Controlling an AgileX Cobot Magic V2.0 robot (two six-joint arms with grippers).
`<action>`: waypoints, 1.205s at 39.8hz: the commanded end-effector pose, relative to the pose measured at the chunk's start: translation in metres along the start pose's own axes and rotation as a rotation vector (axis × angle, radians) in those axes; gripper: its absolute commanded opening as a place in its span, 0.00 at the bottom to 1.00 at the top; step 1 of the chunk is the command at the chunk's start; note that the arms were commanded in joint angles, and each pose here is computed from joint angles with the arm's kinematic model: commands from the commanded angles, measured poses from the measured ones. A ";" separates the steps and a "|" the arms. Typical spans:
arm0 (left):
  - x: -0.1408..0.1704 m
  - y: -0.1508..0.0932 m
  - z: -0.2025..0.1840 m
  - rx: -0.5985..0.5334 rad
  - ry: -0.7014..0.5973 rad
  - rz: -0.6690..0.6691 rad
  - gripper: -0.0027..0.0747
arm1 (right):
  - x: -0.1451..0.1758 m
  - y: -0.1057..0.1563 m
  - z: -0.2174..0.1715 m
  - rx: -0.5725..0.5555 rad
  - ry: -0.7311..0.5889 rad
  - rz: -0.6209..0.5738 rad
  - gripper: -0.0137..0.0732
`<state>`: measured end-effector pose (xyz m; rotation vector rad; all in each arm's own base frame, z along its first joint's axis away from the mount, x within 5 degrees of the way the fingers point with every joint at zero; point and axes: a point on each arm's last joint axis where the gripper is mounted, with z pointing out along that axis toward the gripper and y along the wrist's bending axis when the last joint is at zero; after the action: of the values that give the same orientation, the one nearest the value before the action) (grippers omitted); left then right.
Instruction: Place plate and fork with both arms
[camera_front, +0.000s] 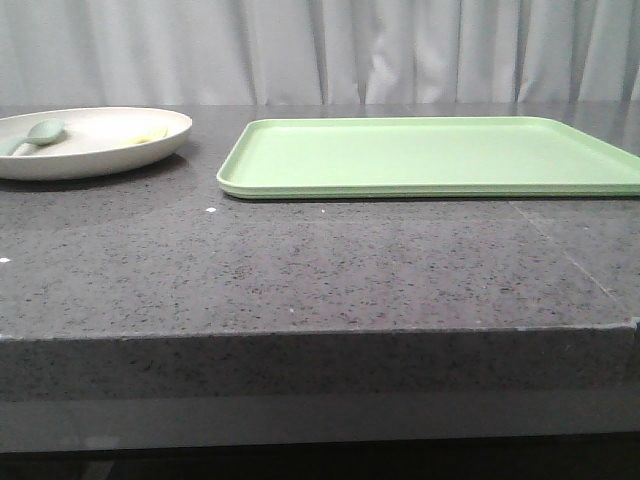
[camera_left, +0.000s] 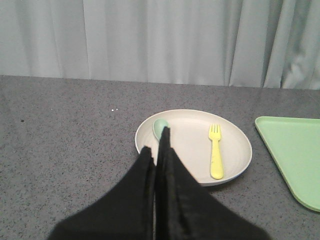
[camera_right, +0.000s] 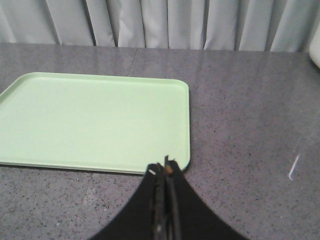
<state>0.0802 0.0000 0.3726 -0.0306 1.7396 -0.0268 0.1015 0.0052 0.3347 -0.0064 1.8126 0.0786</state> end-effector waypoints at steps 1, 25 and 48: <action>-0.014 -0.001 0.005 0.008 -0.064 -0.016 0.01 | -0.016 -0.001 0.004 0.010 -0.068 -0.004 0.08; -0.014 0.004 0.011 -0.051 -0.043 0.096 0.53 | -0.016 -0.002 0.010 0.016 -0.057 -0.010 0.50; -0.013 0.001 0.016 -0.022 0.009 0.033 0.78 | -0.016 -0.002 0.010 0.017 -0.057 -0.012 0.92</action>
<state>0.0931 0.0033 0.3673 -0.0022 1.8055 0.0509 0.1124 0.0048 0.3293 -0.0082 1.8629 0.0722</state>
